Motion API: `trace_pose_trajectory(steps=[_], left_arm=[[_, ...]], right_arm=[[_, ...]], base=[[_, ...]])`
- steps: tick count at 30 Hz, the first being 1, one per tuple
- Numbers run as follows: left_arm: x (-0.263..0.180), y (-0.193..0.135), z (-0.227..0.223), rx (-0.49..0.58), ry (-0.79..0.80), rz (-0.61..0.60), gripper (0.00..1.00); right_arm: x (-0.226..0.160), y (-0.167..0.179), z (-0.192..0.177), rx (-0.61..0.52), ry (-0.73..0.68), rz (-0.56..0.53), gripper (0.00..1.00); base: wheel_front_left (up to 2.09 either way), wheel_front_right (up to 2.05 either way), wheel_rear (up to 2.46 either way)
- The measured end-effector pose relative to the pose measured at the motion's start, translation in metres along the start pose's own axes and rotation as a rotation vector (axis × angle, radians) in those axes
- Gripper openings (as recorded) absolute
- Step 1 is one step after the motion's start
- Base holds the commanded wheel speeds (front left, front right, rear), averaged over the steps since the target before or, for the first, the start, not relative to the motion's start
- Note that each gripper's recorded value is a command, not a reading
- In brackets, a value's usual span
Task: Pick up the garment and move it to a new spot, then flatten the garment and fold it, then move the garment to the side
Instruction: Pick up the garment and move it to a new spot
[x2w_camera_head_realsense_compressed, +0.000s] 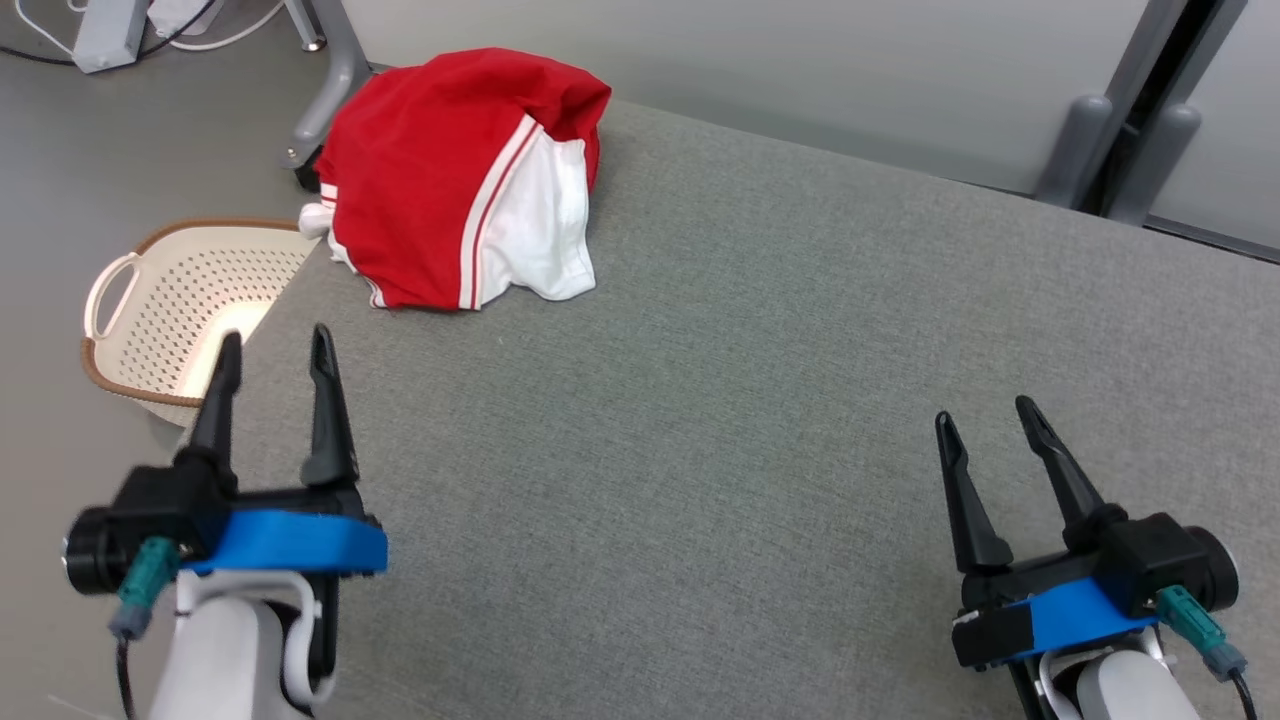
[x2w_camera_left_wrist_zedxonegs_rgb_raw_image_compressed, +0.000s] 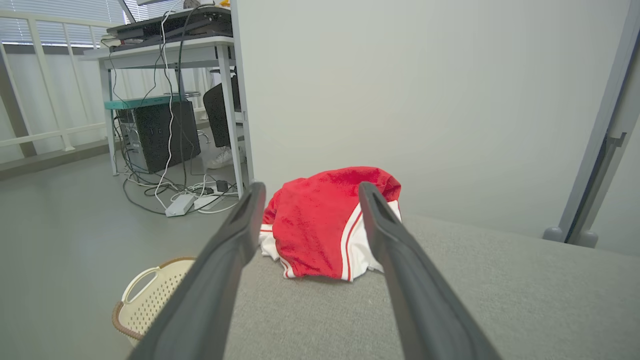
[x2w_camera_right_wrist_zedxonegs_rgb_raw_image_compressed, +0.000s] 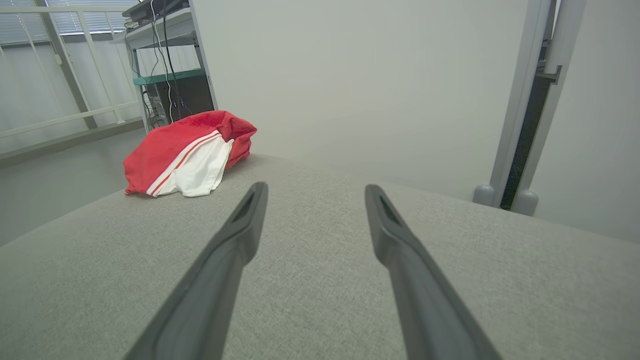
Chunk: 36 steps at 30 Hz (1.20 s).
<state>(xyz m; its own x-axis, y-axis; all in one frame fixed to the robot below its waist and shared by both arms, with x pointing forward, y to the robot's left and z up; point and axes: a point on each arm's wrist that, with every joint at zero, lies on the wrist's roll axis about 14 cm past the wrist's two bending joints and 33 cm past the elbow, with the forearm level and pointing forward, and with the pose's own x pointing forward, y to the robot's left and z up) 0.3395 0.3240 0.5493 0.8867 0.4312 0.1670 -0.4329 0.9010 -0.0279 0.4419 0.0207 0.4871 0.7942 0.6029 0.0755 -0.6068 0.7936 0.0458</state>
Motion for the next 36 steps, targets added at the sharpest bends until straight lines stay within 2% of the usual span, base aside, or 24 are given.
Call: trace_pose_trajectory(steps=[8,16,20,23,26,27,28,36], left_arm=[[0.080,-0.019,0.038,0.071,-0.124,-0.070,1.00],[0.143,-0.048,0.026,0.091,-0.118,-0.119,1.00],[0.169,-0.065,-0.006,0.114,-0.048,-0.153,1.00],[0.183,-0.080,-0.055,0.123,0.071,-0.178,1.00],[0.185,-0.083,-0.082,0.130,0.146,-0.188,1.00],[0.181,-0.086,-0.110,0.128,0.231,-0.194,1.00],[0.181,-0.086,-0.110,0.128,0.231,-0.194,1.00],[0.141,-0.091,-0.206,0.114,0.586,-0.211,1.00]], right_arm=[[0.000,-0.041,-0.003,-0.040,-0.008,-0.066,1.00],[-0.011,-0.089,-0.021,-0.081,0.026,-0.156,1.00],[-0.018,-0.113,-0.033,-0.096,0.048,-0.207,1.00],[-0.026,-0.131,-0.045,-0.104,0.075,-0.244,1.00],[-0.030,-0.137,-0.049,-0.105,0.085,-0.260,1.00],[-0.033,-0.143,-0.053,-0.107,0.094,-0.275,1.00],[-0.033,-0.143,-0.053,-0.107,0.094,-0.275,1.00],[-0.043,-0.156,-0.063,-0.117,0.123,-0.305,1.00]], base=[[0.00,0.00,0.00],[0.00,0.00,0.00],[0.00,0.00,0.00],[0.00,0.00,0.00],[0.00,0.00,0.00],[0.00,0.00,0.00],[0.00,0.00,0.00],[0.00,0.00,0.00]])
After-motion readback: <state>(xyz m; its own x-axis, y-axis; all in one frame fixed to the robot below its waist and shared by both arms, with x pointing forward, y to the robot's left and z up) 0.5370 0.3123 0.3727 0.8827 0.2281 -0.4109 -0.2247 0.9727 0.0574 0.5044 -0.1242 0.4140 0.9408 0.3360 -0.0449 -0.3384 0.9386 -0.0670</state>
